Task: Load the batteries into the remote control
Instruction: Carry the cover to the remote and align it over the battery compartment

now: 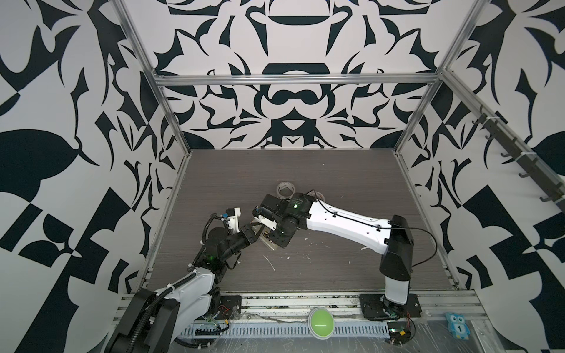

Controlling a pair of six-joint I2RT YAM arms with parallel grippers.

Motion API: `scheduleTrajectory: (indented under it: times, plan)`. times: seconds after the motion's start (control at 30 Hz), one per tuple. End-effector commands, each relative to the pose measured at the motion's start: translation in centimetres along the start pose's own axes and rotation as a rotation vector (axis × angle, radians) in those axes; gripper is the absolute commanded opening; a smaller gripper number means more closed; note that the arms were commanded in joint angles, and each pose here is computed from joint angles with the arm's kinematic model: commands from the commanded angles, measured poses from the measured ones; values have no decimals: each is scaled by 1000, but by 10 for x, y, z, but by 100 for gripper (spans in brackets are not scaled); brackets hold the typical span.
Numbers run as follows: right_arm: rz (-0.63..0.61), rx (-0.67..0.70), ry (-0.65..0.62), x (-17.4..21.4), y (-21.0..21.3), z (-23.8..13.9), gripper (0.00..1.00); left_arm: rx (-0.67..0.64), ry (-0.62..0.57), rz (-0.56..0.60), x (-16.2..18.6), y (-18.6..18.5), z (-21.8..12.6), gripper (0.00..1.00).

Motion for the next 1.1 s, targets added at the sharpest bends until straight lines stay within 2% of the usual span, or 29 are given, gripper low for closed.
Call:
scheduleTrajectory:
  times: [0.0,1.07]
  plan:
    - [-40,5,8,-3,1,-12,0,50,-27,17,-4,-9,-2,0]
    - [-9,-62,-24,-22,11,11,2,81,-33,19,-1,-13,-8,0]
Point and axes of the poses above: each gripper's point midway between its finger pads, its own z axis out along the fingers, its own y axis along the line the jaws close on, x = y × z, the point moved 4 cm from there along -z, back along the fingers, and after that the axes turned 10 degrees about -z, right-handed, at the moved point
